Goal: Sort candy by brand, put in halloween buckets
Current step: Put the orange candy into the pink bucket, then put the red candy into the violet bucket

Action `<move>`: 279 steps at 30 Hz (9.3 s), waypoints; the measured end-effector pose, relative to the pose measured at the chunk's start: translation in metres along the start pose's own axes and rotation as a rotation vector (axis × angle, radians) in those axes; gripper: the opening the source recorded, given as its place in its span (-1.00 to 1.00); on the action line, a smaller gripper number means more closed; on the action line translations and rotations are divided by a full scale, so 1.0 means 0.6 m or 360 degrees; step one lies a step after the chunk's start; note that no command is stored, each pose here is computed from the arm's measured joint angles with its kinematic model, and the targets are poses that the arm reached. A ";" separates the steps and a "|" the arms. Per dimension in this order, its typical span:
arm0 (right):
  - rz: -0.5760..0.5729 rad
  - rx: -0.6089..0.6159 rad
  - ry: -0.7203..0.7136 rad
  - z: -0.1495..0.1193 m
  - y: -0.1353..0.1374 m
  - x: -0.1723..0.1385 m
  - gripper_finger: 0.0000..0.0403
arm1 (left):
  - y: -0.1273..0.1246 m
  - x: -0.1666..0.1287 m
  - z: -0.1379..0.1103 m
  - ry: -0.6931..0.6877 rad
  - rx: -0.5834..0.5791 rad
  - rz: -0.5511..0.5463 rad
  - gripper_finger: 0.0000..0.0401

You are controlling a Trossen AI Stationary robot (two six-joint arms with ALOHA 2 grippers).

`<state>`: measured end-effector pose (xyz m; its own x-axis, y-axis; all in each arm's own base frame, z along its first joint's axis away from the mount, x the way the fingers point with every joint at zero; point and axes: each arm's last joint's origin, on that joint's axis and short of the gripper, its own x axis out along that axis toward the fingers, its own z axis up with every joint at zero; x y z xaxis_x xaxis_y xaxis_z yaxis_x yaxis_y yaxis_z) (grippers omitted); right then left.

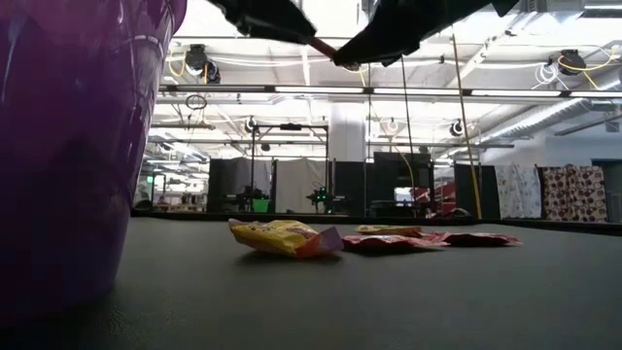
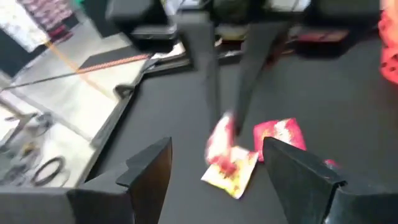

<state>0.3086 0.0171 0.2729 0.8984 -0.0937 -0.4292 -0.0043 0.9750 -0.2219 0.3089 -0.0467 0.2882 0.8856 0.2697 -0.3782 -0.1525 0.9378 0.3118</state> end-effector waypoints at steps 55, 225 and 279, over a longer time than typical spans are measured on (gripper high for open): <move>0.0056 -0.0047 0.0164 -0.017 0.013 -0.001 -0.39 | -0.007 0.029 -0.009 -0.0025 0.0113 -0.0172 -0.71; 0.0040 0.0482 0.0969 -0.088 0.043 -0.035 0.23 | -0.058 -0.234 0.014 -0.0063 0.0326 0.1103 0.14; -0.0098 0.0352 0.1565 -0.220 0.155 0.008 -0.51 | 0.040 -0.132 -0.003 0.0439 -0.0210 0.0519 0.14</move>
<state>0.2543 0.0806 0.1349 0.1331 -0.1725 -0.9760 0.2010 0.9690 -0.1439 0.2346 -0.0454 0.3242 0.6347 0.5872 -0.5023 -0.4748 0.8092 0.3460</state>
